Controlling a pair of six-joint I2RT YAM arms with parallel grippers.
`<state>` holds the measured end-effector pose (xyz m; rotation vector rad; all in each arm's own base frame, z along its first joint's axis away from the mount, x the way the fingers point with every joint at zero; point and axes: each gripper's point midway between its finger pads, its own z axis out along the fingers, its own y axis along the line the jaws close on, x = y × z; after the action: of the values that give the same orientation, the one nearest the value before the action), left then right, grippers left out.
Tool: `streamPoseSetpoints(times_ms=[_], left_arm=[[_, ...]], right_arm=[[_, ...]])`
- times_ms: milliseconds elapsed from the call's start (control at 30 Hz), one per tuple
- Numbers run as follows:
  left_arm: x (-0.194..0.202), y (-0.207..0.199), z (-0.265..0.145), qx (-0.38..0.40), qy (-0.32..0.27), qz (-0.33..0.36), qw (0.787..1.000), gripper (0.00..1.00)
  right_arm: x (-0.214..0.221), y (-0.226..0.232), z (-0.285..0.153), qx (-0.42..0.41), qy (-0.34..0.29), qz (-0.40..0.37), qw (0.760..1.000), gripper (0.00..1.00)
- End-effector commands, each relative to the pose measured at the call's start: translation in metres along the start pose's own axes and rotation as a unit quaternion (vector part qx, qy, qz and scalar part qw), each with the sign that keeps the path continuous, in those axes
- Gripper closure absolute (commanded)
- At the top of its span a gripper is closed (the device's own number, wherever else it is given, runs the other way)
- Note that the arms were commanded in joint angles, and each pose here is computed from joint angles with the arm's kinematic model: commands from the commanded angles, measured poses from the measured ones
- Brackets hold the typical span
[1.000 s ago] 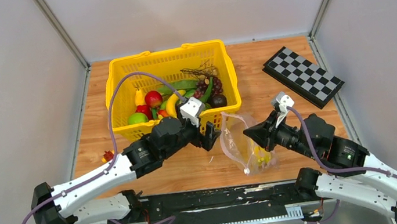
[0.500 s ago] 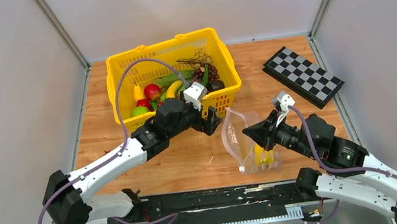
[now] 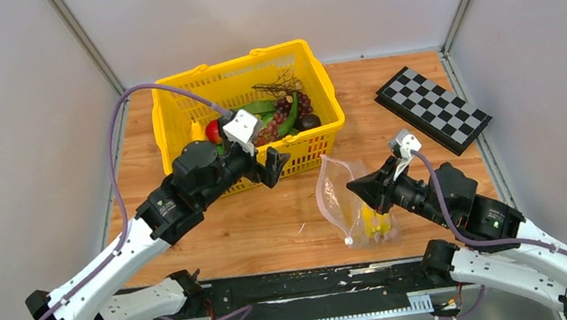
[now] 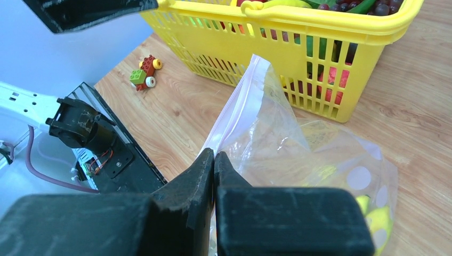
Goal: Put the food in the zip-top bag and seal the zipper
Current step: Adjust the fake vegetable in the bin.
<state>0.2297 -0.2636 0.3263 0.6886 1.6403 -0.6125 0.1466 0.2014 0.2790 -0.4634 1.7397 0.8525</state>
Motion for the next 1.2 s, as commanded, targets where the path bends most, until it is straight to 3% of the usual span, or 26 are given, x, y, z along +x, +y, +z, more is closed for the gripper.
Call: streamPoseSetpoints(times_ms=[0, 267, 367, 467, 567, 700, 900, 1167], left_arm=[[-0.020, 0.037, -0.002, -0.083, 0.004, 0.063, 0.995, 0.00], [-0.020, 0.129, 0.048, -0.151, 0.074, 0.070, 0.983, 0.00], [0.001, 0.176, 0.060, -0.162, 0.105, 0.077, 0.978, 0.00], [0.028, 0.196, 0.079, -0.091, 0.132, 0.074, 0.984, 0.00], [0.060, 0.232, 0.085, -0.112, 0.188, 0.068, 0.973, 0.00], [0.086, 0.248, 0.102, -0.094, 0.227, 0.106, 0.964, 0.00], [0.132, 0.271, 0.124, -0.086, 0.291, 0.106, 0.947, 0.00], [0.147, 0.302, 0.145, -0.127, 0.287, 0.144, 0.939, 0.00]], right_arm=[[-0.013, 0.010, 0.000, -0.021, -0.023, 0.003, 1.000, 0.96], [-0.014, 0.009, -0.002, -0.021, -0.025, 0.003, 0.999, 0.96], [-0.015, 0.010, -0.004, -0.023, -0.025, 0.003, 0.999, 0.96], [-0.014, 0.009, -0.006, -0.023, -0.026, 0.003, 0.999, 0.96], [-0.011, 0.009, -0.006, -0.023, -0.025, 0.002, 0.999, 0.96], [-0.009, 0.006, -0.007, -0.019, -0.022, -0.001, 1.000, 0.95], [-0.007, 0.004, -0.006, -0.014, -0.014, -0.013, 1.000, 0.95], [-0.003, 0.002, -0.003, -0.009, -0.003, -0.027, 1.000, 0.95]])
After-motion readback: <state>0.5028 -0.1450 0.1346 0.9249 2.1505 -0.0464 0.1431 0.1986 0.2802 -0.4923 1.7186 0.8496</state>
